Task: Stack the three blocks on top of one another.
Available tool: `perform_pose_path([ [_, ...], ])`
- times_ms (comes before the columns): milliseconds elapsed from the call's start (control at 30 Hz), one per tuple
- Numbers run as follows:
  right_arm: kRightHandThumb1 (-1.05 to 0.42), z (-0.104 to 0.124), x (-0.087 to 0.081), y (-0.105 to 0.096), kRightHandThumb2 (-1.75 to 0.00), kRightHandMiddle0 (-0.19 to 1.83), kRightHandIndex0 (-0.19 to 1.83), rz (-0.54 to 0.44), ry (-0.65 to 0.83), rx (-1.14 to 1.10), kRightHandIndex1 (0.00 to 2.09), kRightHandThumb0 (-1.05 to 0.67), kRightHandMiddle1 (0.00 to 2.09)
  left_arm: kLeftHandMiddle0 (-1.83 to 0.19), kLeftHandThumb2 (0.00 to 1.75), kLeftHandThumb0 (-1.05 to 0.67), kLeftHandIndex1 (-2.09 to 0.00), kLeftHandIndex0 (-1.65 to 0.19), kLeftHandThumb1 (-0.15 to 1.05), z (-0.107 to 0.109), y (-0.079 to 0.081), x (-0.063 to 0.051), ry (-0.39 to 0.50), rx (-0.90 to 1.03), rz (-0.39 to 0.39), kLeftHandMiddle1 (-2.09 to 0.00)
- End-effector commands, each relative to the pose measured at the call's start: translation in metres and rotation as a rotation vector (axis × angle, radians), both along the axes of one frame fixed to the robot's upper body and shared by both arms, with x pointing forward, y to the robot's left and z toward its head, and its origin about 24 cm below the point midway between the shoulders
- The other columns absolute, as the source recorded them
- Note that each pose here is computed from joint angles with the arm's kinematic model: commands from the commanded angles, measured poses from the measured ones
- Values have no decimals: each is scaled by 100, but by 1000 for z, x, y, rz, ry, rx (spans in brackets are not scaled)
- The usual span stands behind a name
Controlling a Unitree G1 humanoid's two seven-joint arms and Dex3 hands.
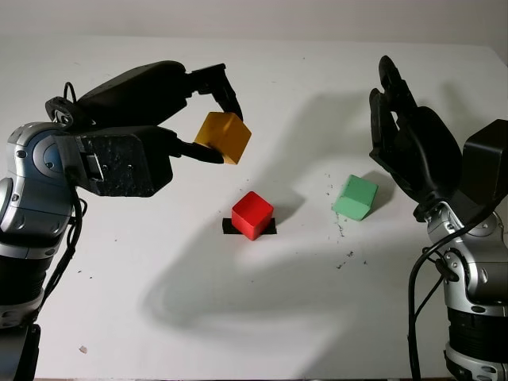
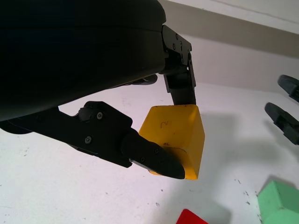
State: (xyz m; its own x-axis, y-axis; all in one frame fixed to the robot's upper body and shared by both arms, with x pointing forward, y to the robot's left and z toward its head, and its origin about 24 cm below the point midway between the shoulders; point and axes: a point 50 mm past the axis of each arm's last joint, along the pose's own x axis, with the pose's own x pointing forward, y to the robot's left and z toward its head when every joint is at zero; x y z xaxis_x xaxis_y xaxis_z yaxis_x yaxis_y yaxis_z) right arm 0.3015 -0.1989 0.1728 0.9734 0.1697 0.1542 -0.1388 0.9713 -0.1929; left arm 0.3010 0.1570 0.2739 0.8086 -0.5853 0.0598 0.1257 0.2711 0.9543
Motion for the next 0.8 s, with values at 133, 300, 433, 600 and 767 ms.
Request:
perform_pose_path([
  [133, -105, 3, -5, 4, -76, -19, -19, 8, -18, -1, 0, -69, 0, -19, 6, -37, -138, -30, 104, 13, -19, -7, -31, 35, -101, -5],
  [300, -105, 2, -5, 5, -78, -19, -19, 8, -21, 1, 0, -68, 0, -20, 6, -41, -148, -29, 103, -1, -33, -5, 6, 113, -155, -6],
  [433, -105, 2, -5, 5, -78, -19, -19, 2, -24, -5, 0, -68, 0, -19, 5, -41, -153, -28, 102, -17, -38, -2, 66, 158, -185, -5],
  [600, -105, 1, -4, 6, -77, -19, -19, -1, -26, -6, 0, -68, 0, -19, 6, -43, -159, -22, 102, -25, -41, 1, 82, 224, -207, -5],
  [767, -105, 1, -3, 7, -78, -19, -19, 7, -24, -2, 0, -68, 0, -18, 5, -41, -154, -22, 102, -28, -46, 2, 107, 277, -219, -5],
])
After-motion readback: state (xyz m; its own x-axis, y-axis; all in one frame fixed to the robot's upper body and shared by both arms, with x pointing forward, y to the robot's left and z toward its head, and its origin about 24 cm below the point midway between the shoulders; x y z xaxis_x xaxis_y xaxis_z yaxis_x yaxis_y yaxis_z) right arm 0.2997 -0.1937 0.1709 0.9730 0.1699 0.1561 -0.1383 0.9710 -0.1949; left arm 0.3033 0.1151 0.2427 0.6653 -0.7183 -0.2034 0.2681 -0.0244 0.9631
